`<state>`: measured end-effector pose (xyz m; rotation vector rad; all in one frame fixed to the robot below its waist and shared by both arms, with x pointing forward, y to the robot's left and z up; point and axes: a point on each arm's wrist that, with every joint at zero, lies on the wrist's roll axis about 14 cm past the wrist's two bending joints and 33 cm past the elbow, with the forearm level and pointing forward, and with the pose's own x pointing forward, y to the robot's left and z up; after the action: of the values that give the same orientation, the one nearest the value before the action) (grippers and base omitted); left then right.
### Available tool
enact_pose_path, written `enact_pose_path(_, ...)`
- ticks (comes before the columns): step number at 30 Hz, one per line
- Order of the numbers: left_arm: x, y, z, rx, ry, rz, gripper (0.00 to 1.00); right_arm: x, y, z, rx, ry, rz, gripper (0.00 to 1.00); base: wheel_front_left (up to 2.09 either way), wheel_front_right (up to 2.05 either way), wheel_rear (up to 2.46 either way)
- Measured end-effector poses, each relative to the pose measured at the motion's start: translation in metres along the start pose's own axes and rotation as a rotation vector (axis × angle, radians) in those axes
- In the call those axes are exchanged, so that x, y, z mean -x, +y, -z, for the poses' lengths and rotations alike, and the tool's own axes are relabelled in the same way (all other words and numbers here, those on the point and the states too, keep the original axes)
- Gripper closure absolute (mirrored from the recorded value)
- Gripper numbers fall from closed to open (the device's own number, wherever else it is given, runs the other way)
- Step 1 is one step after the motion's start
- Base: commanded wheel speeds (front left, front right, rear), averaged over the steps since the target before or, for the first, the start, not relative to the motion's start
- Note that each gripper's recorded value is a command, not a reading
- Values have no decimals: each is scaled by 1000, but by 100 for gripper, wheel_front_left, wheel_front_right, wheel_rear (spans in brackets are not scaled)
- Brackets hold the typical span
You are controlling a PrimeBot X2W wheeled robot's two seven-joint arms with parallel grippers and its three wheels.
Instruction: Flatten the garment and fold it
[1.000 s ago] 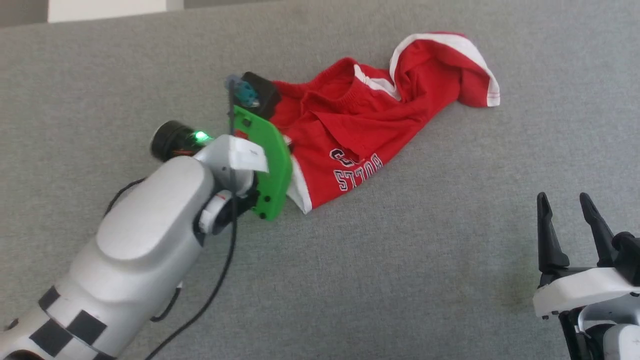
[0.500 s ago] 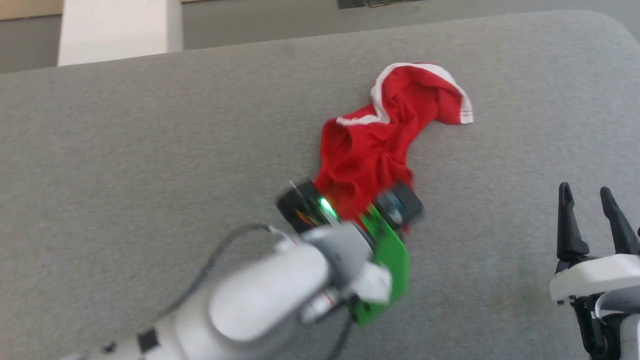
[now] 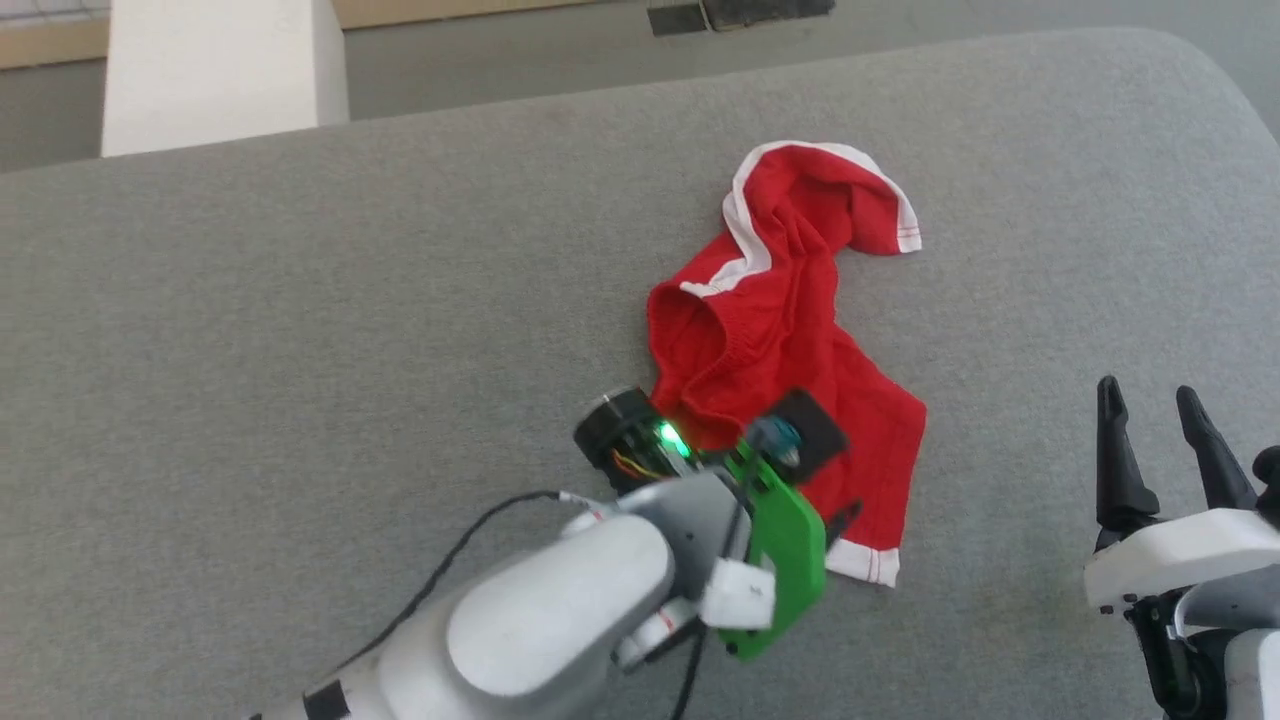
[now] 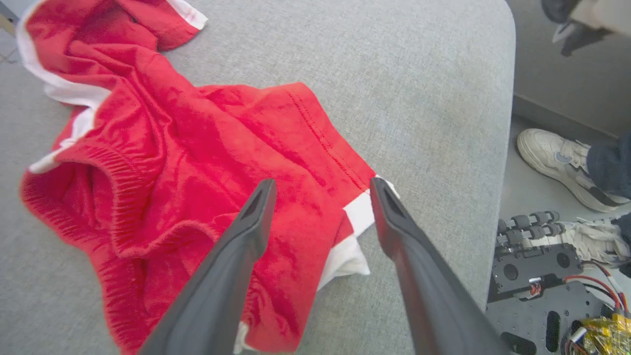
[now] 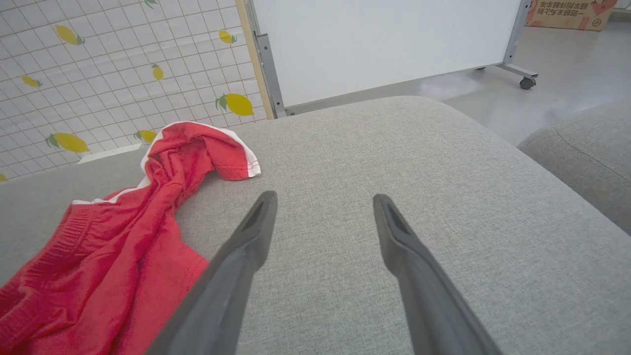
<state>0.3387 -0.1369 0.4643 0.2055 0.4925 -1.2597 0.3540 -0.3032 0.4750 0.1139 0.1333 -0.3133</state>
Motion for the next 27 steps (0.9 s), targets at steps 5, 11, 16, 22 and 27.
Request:
enact_pose_path(5,32,53,-38,38,-157,-200,0,-1,16,-5,-3,-3,-49,0,0,0,0)
enact_pose_path(11,116,138,-62,65,-363,-558,0,0,38,-11,-6,-6,-117,0,0,0,0)
enact_pose_path(16,199,181,-42,111,-477,-845,0,3,62,-9,-2,15,-189,0,0,0,0)
enact_pose_path(22,249,170,-5,120,-560,-974,0,12,90,9,28,102,-282,0,0,0,0)
enact_pose_path(27,257,147,35,175,-546,-1019,0,25,98,36,104,245,-344,0,0,0,0)
